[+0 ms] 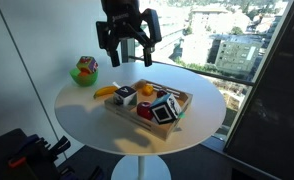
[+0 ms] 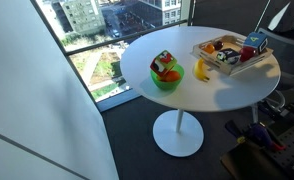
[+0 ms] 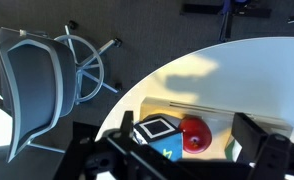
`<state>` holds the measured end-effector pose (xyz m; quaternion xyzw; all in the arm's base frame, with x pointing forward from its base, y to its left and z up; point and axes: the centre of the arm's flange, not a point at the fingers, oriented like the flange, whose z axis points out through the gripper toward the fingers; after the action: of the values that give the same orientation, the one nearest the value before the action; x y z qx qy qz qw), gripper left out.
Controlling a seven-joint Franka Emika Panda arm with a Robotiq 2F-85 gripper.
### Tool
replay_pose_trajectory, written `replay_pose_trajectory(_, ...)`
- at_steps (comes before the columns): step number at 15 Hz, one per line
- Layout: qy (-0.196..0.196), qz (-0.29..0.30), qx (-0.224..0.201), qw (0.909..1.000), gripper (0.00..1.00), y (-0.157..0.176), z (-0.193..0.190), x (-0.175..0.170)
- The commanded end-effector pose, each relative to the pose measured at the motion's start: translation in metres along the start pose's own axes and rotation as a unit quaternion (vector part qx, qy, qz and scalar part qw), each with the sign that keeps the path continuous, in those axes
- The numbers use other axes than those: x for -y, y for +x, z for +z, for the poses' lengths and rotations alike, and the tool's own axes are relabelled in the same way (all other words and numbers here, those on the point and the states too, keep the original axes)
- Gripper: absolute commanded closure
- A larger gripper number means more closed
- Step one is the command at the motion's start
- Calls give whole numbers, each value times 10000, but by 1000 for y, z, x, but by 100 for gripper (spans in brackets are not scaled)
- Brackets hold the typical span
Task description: Remove the plushy cube with letter A from the crate and put it on the table
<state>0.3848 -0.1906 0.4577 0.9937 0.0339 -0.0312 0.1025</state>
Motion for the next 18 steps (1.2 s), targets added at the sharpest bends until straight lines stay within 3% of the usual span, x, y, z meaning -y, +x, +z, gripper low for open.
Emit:
replay_pose_trajectory(1, -10, -50, -17, 10000, 0, 6, 0, 4)
replay_pose_trajectory(7, 39, -316, -96, 9994, 0, 23, 1, 22)
replay_pose_trajectory(18, 808, -876, -561, 9913, 0, 57, 20, 62)
